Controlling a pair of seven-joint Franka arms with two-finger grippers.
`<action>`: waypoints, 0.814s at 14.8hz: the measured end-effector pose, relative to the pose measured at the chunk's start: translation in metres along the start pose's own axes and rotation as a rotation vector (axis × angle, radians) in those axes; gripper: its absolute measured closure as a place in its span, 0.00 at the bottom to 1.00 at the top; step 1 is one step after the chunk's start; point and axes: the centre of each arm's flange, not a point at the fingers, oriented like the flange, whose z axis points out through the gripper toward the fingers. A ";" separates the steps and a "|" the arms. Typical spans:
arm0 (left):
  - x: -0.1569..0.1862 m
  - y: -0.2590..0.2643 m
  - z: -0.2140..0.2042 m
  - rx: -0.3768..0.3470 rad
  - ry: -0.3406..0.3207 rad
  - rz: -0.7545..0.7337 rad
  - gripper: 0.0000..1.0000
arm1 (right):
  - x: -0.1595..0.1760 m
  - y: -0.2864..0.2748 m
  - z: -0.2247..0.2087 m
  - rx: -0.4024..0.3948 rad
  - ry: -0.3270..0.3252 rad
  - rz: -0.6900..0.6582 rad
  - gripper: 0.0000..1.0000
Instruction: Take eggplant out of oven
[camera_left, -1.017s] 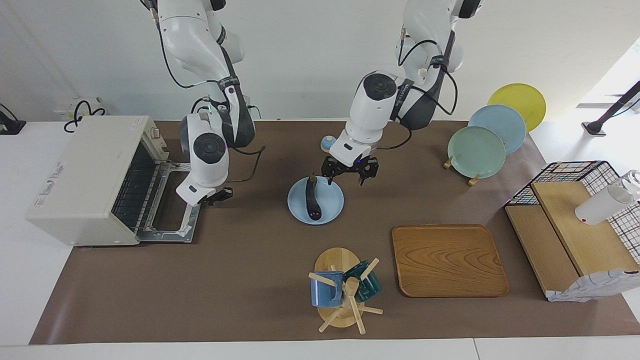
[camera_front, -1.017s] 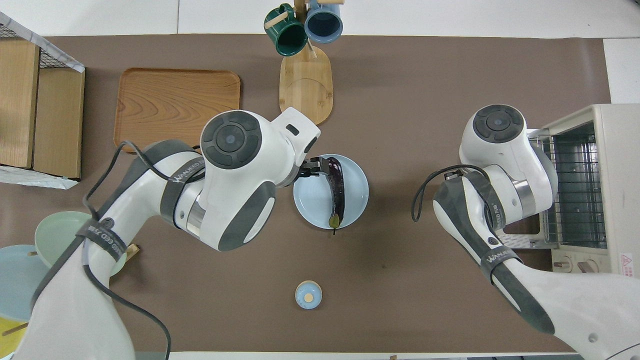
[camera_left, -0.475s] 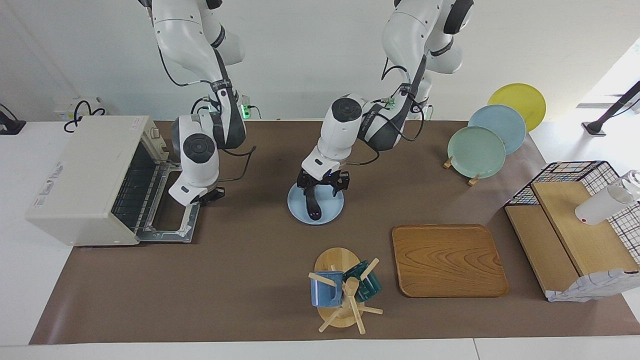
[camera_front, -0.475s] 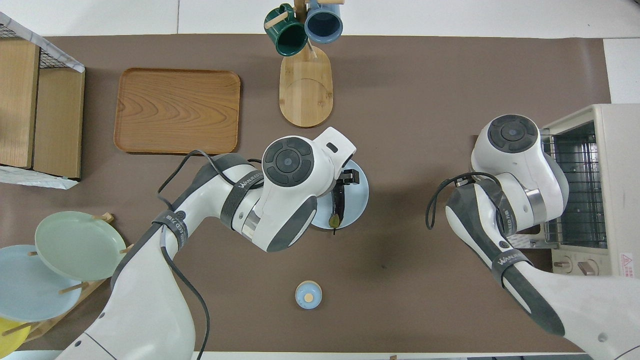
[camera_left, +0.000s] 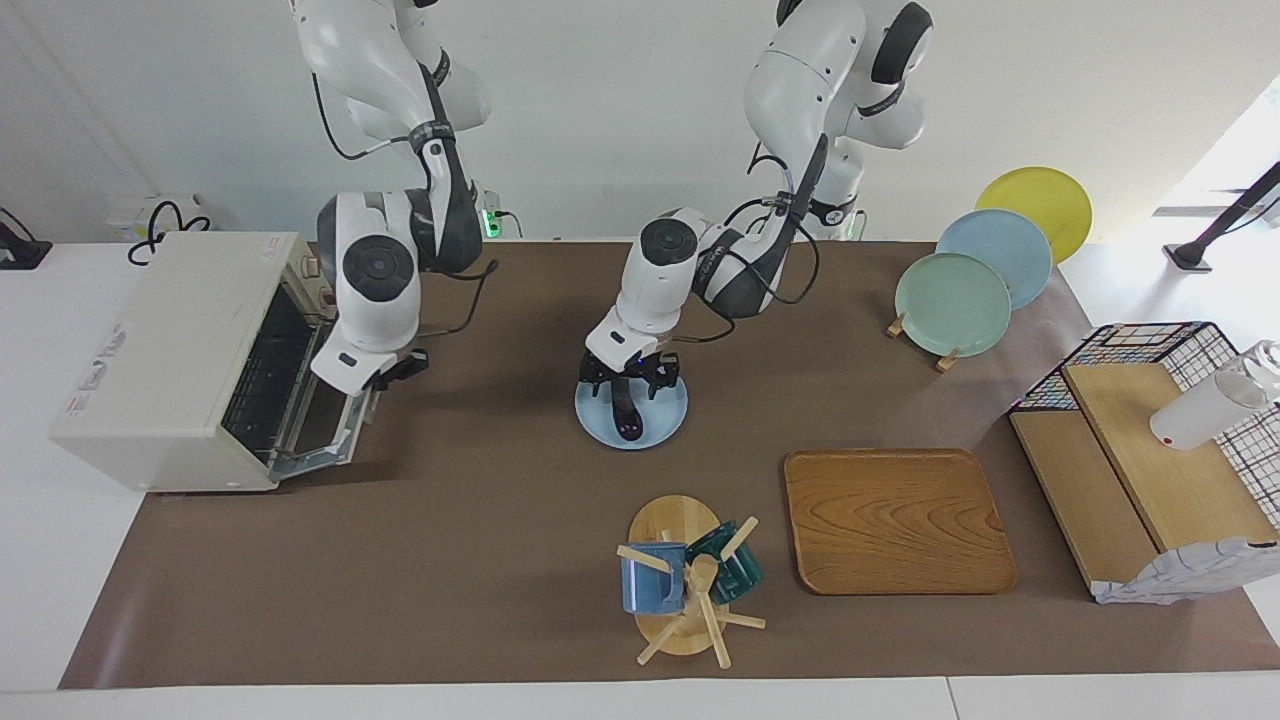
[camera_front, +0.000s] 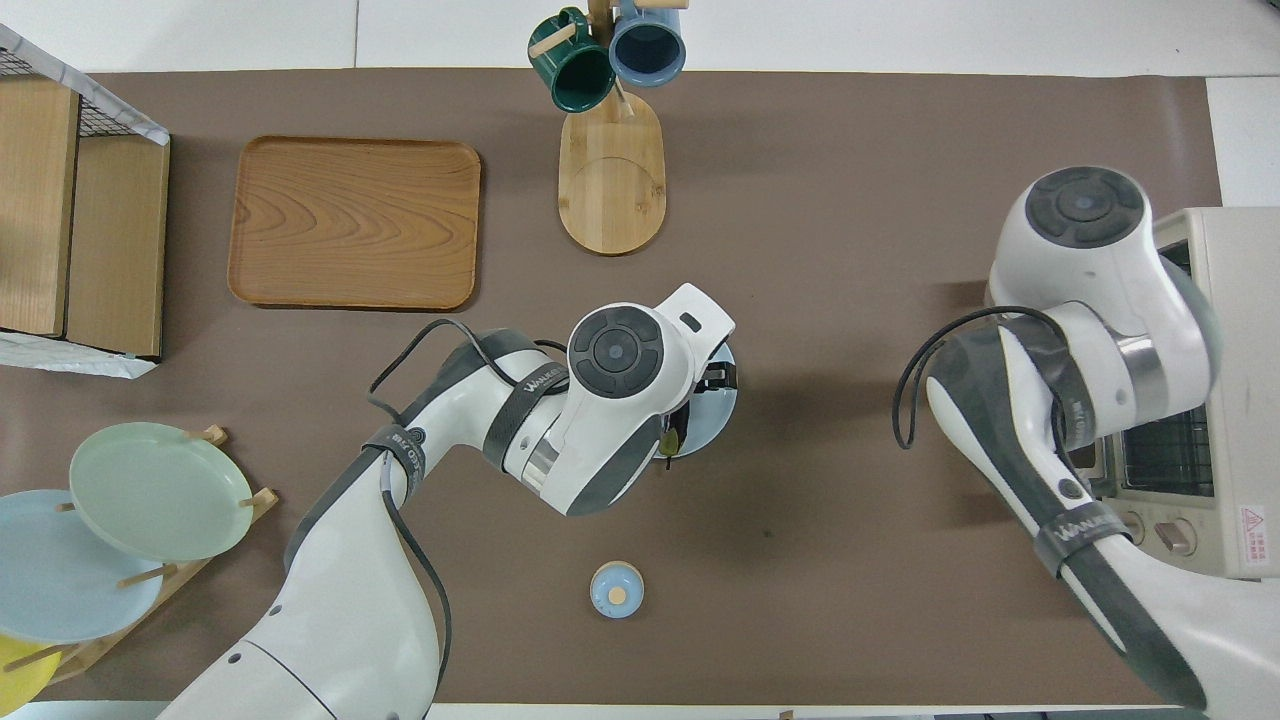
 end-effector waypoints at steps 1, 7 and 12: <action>-0.002 0.000 0.002 0.002 -0.002 0.001 0.00 | -0.011 0.022 -0.012 0.005 0.005 0.011 0.99; -0.008 -0.001 0.010 0.005 -0.005 0.000 0.05 | -0.045 0.091 -0.026 0.046 0.009 0.063 0.99; 0.002 -0.009 0.005 0.005 0.011 -0.031 0.62 | -0.073 0.100 -0.098 0.209 0.038 0.122 0.89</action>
